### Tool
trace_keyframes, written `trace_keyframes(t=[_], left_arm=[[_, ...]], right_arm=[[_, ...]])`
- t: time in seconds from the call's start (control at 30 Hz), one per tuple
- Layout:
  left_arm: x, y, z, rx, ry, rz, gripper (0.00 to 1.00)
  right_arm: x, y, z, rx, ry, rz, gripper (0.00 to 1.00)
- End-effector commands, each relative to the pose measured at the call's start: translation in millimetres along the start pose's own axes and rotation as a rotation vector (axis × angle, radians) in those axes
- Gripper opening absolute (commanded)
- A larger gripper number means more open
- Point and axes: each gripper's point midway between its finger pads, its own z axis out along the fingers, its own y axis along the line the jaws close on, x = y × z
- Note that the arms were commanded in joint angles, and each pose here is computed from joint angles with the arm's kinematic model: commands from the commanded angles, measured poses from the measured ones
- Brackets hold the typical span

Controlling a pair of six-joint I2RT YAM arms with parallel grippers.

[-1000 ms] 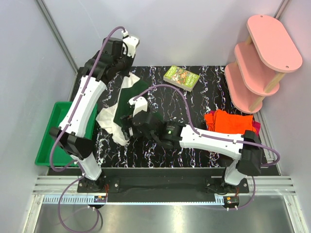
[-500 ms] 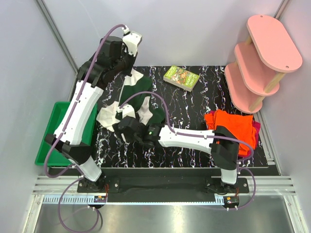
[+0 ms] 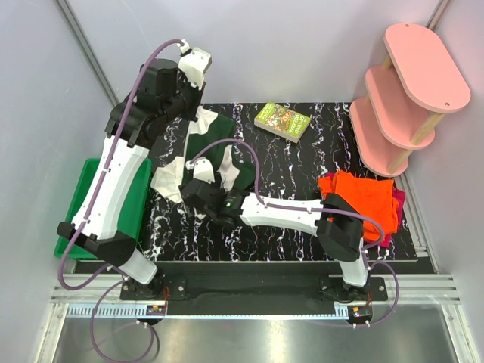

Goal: Fold and stack the t-shirts
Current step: Move the tshirt to the center of the board

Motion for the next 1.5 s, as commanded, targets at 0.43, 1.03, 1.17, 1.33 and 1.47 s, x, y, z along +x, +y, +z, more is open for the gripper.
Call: trace_keyframes(t=[0.43,1.03,1.17,1.33,1.47], left_arm=[[-25.4,3.0,-13.9,-0.011,-0.102,-0.008,0.00],[-24.1,3.8,-10.8,-0.016,-0.095,-0.005,0.00],[-22.8,3.7,-11.2,-0.016,-0.092,-0.005,0.00],[-20.4,3.2,-10.6,-0.015,-0.086,-0.005,0.00],[-20.8,3.0,-12.0,-0.014,-0.089,-0.008,0.00]], right_arm=[[-2.8,-47.2,14.5,0.202,-0.050,0.082,0.77],[24.9,-47.9,28.6,0.197,0.018,0.075,0.53],[23.1,-49.7,30.4,0.206,0.013,0.075,0.46],[19.3,-53.9,34.2,0.222,0.002,0.081,0.51],[14.6,-56.1,38.3,0.229,-0.007,0.082,0.54]])
